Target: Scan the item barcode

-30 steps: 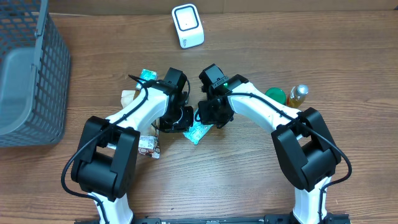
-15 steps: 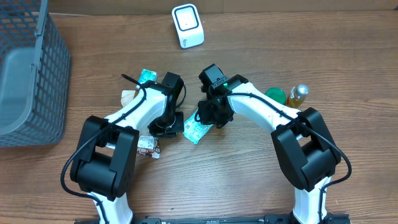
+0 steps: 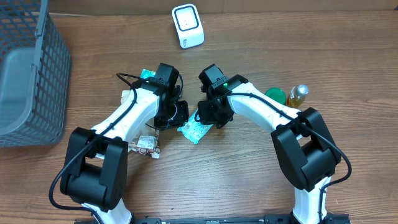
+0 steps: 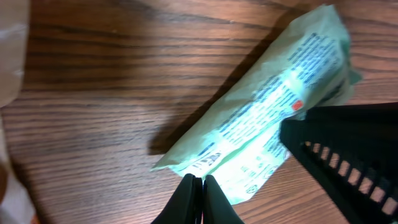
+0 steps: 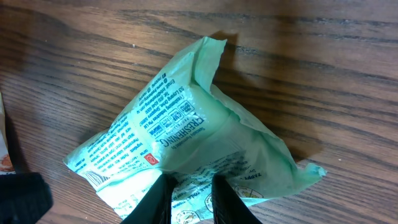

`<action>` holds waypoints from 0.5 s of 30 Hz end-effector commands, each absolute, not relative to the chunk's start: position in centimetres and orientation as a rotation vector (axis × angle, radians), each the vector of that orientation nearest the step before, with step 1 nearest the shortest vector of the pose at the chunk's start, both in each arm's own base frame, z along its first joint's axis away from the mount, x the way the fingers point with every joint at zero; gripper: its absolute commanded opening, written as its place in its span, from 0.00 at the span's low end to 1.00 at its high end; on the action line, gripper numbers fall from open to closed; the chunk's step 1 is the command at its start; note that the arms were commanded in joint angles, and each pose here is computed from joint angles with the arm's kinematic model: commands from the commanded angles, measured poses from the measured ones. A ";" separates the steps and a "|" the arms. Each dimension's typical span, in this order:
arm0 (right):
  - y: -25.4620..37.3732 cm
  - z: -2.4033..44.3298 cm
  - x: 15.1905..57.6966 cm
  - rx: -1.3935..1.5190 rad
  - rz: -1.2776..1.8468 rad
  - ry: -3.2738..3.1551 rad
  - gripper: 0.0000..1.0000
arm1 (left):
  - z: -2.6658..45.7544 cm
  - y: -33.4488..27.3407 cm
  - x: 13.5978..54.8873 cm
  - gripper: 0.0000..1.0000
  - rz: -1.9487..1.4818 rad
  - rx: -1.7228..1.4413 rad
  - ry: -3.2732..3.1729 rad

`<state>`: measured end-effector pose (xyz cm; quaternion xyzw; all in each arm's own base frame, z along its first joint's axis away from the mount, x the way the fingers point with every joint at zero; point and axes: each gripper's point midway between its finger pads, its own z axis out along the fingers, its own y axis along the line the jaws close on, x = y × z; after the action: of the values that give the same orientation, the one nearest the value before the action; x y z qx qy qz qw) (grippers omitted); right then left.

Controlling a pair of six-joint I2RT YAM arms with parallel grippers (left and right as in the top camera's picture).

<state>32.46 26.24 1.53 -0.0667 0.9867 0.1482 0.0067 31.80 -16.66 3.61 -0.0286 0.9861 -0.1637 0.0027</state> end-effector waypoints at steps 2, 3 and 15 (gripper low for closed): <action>25.3 -1.3 31.8 -0.198 0.358 3.145 0.20 | 3.8 -17.2 31.8 0.08 -0.556 -0.065 3.080; 25.3 -1.3 31.8 -0.198 0.358 3.145 0.20 | 3.7 -17.1 31.9 0.08 -0.545 -0.067 3.082; 25.3 -1.3 31.8 -0.198 0.358 3.145 0.20 | -0.3 -15.8 33.0 0.04 -0.368 -0.079 3.105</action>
<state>32.44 26.23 1.50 -0.0666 0.9867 0.1480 0.0062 33.08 -16.64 1.22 -0.0283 0.9881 -0.1505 0.0107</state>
